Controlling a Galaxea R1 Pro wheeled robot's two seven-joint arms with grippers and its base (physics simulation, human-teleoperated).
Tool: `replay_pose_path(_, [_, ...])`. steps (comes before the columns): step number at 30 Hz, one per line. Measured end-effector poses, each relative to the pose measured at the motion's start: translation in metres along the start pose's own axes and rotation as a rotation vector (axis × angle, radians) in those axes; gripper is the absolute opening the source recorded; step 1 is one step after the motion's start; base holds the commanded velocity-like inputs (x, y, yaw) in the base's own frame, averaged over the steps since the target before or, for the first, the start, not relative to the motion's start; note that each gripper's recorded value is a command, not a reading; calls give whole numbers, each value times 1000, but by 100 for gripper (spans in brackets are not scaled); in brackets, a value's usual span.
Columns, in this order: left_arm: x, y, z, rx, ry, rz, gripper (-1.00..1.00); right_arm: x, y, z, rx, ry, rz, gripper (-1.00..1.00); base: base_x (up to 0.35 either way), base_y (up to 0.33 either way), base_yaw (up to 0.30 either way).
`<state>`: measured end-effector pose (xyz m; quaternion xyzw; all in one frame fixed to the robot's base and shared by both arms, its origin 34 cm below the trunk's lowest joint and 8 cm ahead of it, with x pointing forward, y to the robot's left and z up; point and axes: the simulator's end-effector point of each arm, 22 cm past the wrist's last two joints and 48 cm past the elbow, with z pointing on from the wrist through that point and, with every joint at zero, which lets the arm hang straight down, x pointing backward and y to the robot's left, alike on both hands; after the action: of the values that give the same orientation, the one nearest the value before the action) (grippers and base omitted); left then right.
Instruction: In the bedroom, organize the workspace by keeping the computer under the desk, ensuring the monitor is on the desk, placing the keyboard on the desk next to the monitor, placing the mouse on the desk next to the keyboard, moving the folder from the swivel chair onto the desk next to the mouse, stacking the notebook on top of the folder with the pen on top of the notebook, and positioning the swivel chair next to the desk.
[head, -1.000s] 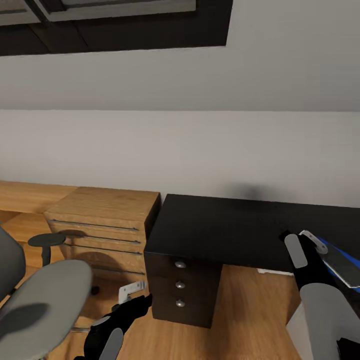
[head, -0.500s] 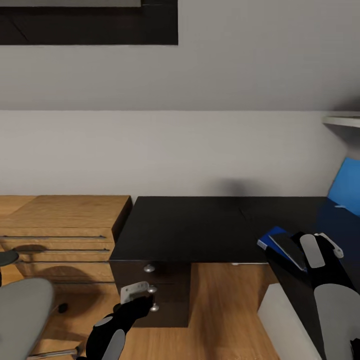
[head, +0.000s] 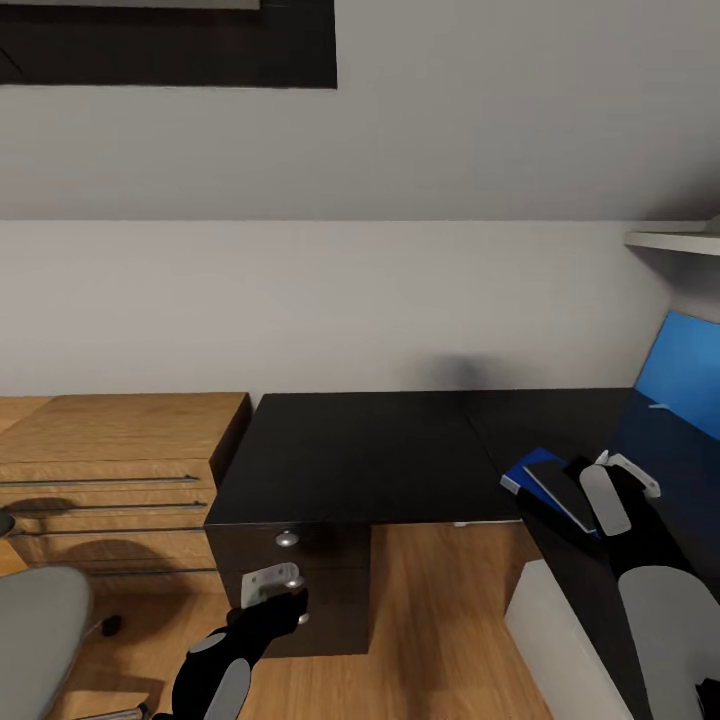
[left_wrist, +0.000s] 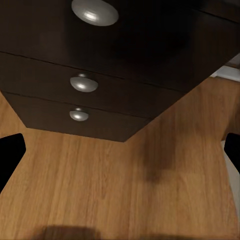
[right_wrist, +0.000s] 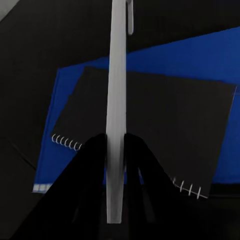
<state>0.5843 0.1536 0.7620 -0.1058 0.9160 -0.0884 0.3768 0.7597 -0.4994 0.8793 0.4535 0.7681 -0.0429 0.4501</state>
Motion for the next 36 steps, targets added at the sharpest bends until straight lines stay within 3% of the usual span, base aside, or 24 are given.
replay_pose_path(11, [0,-1,0,2,-2,0,100,1,4,0,-17,-5,-13,-100,60,0,0])
replay_pose_path(24, [9,0,-10,6,-1,-8,100,36,-24,17,57,59,-50,-100,121,0,0])
replay_pose_path(29, [22,-19,-29,52,-2,6,100,51,-34,25,72,70,-95,-100,3,0,0])
replay_pose_path(36, [31,-30,-35,76,8,18,100,55,-40,28,83,65,-97,-100,0,0,0])
